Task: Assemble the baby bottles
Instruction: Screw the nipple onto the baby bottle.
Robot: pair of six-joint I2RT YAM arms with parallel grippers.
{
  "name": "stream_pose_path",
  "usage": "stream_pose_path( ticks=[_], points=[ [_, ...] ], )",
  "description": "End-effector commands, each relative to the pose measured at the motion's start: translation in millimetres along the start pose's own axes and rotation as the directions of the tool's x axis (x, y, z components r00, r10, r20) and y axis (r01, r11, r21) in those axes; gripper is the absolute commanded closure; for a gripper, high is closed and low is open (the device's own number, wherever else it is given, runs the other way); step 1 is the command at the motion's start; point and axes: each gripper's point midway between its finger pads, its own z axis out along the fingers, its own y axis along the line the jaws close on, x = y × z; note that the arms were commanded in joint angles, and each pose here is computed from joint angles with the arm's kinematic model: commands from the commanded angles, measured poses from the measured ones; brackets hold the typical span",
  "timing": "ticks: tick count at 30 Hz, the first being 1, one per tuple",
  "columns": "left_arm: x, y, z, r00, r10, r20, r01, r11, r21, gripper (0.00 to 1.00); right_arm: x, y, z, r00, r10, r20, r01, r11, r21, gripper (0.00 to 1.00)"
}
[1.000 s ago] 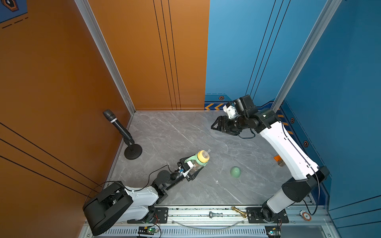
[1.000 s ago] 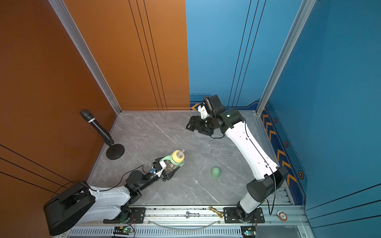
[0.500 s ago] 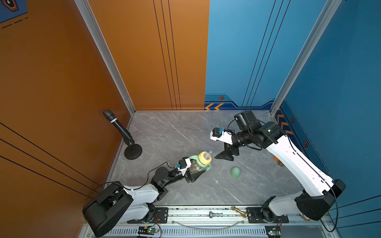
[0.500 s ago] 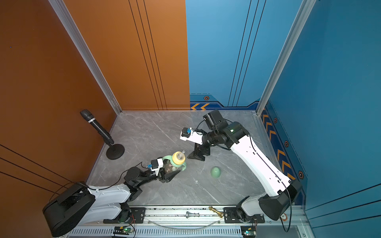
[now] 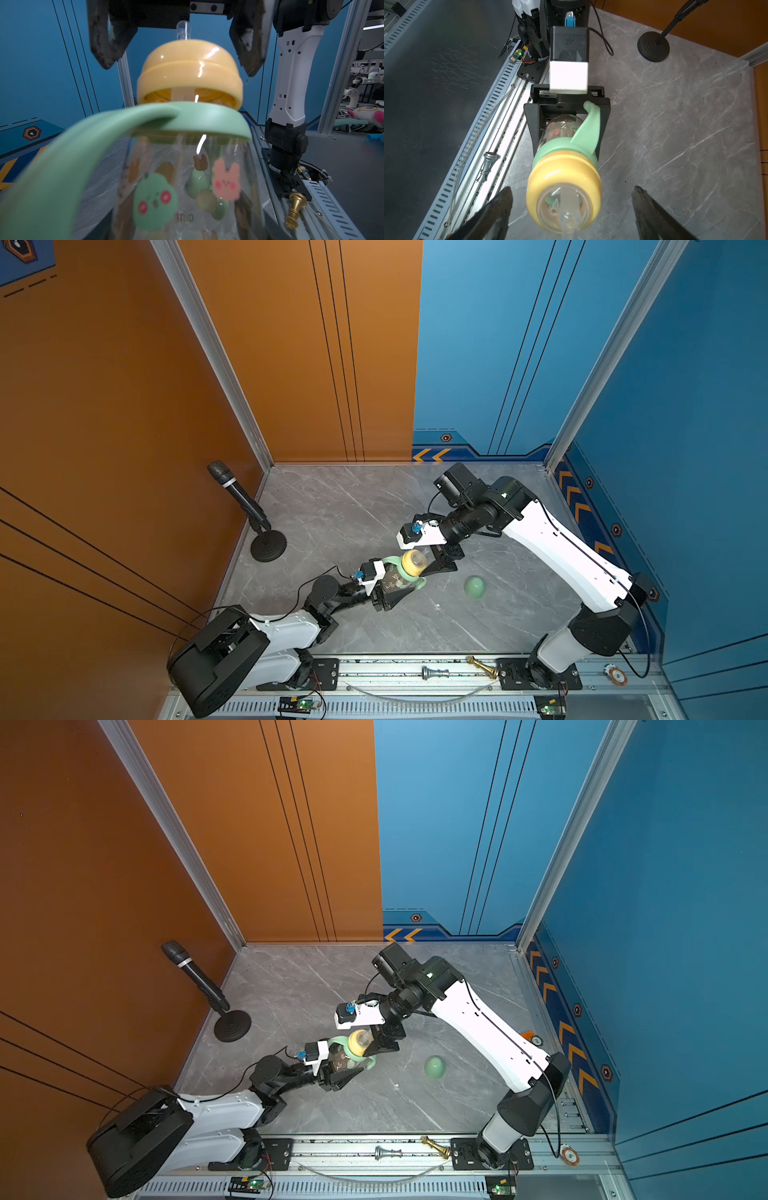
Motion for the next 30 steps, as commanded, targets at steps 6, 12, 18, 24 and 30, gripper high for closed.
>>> stream_pose_path(
  ticks=[6,12,18,24,30],
  points=[
    [-18.6,0.5,2.5,0.998,0.027,0.058,-0.028,1.0,0.01,0.93,7.7,5.7,7.8,0.998,0.037,-0.05,-0.039,0.999,-0.033,0.22],
    [-20.0,2.9,3.0,0.998,0.028,0.061,-0.028,1.0,0.0,0.93,7.4,9.1,13.2,0.997,0.052,-0.056,-0.055,0.997,-0.049,0.32],
    [-24.2,18.1,1.8,0.996,0.049,0.073,-0.042,0.995,-0.093,0.93,7.2,12.1,20.8,0.99,0.122,-0.07,-0.126,0.99,-0.058,0.53],
    [-33.8,50.7,-5.9,0.964,0.266,0.021,-0.237,0.889,-0.391,0.94,7.0,-26.3,45.2,0.858,0.513,-0.001,-0.509,0.853,0.117,0.69],
    [-47.1,69.4,-6.7,0.911,0.405,-0.079,-0.381,0.754,-0.536,0.96,43.1,-73.5,69.4,0.233,0.973,0.011,-0.92,0.216,0.327,0.82]
  ],
)
